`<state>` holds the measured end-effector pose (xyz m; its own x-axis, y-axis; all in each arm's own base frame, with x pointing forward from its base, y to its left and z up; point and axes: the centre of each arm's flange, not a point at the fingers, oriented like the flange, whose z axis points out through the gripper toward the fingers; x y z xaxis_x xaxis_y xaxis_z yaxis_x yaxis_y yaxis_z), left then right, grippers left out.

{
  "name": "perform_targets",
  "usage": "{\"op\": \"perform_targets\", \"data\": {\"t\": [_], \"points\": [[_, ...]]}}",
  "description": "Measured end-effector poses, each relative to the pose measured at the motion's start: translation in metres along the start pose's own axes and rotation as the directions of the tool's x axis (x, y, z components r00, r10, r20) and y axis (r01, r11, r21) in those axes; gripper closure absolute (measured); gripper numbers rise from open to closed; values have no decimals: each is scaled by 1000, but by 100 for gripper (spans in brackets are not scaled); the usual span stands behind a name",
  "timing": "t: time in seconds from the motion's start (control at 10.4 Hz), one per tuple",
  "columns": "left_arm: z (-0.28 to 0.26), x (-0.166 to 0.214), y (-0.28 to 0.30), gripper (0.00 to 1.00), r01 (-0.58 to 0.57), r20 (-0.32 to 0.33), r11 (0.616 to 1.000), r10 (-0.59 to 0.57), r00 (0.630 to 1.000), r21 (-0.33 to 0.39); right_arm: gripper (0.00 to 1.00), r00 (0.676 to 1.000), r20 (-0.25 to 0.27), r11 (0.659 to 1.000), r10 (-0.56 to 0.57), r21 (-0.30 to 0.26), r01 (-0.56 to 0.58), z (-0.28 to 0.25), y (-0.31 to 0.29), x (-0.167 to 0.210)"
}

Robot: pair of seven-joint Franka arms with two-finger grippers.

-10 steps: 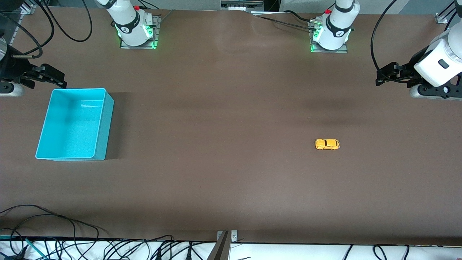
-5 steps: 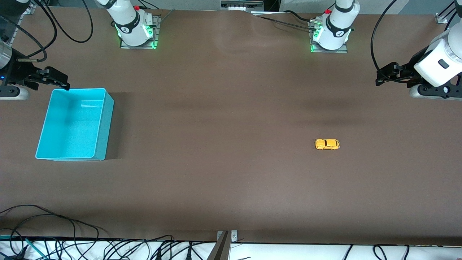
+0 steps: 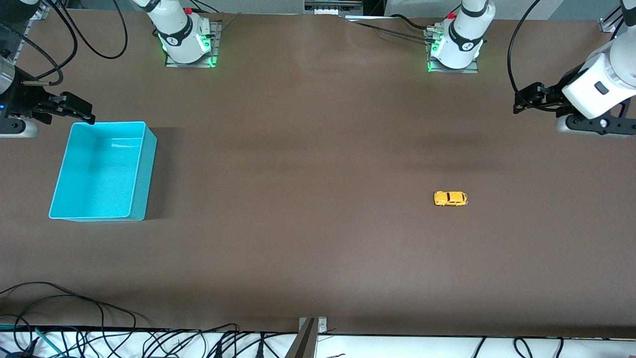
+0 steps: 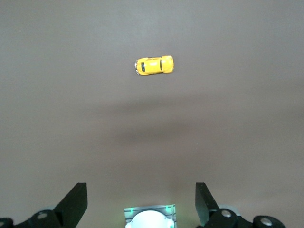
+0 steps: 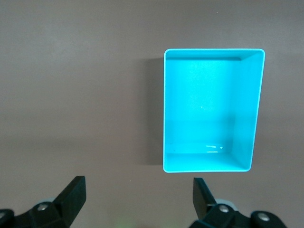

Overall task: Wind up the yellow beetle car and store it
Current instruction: 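Move the left gripper down over the yellow beetle car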

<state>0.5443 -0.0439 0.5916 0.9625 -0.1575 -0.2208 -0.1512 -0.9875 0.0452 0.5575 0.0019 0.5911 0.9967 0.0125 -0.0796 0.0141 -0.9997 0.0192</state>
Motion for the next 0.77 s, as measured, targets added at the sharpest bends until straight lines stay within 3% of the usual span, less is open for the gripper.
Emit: {"op": "perform_targets", "data": {"t": [0.48, 0.77], "points": [[44, 37, -26, 0, -286, 39, 958, 287, 957, -33, 0, 1000, 0, 1000, 1, 0, -1, 0, 0, 0], [98, 84, -21, 0, -495, 31, 868, 497, 867, -46, 0, 1000, 2, 1000, 0, 0, 0, 1, 0, 1]]}}
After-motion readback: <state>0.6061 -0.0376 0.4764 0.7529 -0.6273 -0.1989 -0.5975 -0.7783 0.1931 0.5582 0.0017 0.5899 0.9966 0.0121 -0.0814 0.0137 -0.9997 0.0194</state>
